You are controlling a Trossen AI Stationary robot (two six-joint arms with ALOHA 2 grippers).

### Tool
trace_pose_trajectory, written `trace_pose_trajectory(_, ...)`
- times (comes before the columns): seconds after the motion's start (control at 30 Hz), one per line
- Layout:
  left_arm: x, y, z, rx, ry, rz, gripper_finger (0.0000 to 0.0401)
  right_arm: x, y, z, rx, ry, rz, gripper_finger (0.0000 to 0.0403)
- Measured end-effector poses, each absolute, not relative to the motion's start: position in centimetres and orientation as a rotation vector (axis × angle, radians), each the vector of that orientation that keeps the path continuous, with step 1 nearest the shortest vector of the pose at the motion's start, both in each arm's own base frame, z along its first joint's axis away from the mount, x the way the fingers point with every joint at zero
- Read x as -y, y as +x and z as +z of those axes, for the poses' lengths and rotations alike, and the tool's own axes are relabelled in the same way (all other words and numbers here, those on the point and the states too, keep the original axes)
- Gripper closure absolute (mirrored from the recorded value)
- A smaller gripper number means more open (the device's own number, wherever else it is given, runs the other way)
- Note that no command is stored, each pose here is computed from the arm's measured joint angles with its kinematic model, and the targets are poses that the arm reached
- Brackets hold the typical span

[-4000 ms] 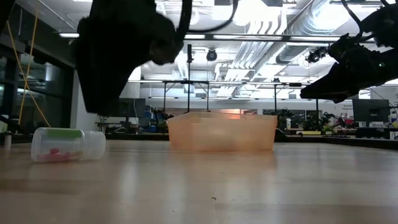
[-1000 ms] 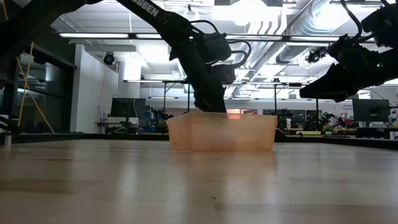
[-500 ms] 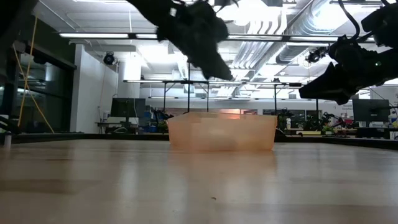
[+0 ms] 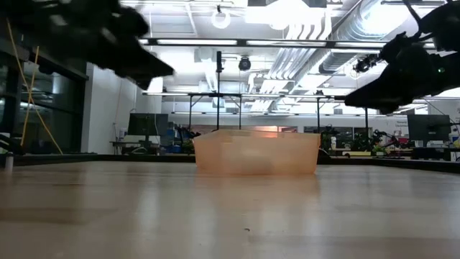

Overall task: Pick and place pill bottles into a basket
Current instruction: Return to Home Position

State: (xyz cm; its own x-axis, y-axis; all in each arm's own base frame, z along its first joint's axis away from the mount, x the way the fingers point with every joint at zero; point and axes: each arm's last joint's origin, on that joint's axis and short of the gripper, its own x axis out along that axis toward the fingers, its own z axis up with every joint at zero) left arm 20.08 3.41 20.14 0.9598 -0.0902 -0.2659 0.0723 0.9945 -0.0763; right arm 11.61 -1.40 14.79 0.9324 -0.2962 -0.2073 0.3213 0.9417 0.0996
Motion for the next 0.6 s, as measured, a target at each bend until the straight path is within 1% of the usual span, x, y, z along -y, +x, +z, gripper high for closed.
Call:
trace_pose_trajectory(0.07,-2.5,17.9,19.7,-0.219,-0.060,-0.106,0.0326,1.4,11.7,15.0,-0.172,0.117,-0.309,0.0261)
trace_pose_trajectory(0.13,-1.5,16.3,19.5,-0.164,-0.021,-0.138,0.0326,1.3,11.7,15.1,-0.165,0.117,-0.265,0.0261)
trace_pose_trajectory(0.23,-0.7,14.4,19.2,-0.082,0.046,-0.109,0.0347,1.2,11.8,15.3,-0.142,0.130,-0.221,0.0261)
trace_pose_trajectory(0.33,-0.2,13.1,18.8,-0.042,0.094,-0.081,0.0377,1.2,11.8,15.6,-0.119,0.118,-0.233,0.0261)
trace_pose_trajectory(0.37,-0.1,12.7,18.6,-0.041,0.100,-0.073,0.0379,1.2,11.8,15.7,-0.106,0.108,-0.244,0.0261)
trace_pose_trajectory(0.47,0.1,11.9,18.1,-0.066,0.102,-0.068,0.0379,1.3,11.8,16.0,-0.076,0.080,-0.255,0.0261)
trace_pose_trajectory(0.6,0.3,11.0,17.8,-0.084,0.082,-0.057,0.0344,1.0,11.9,16.8,-0.001,0.057,-0.157,0.0261)
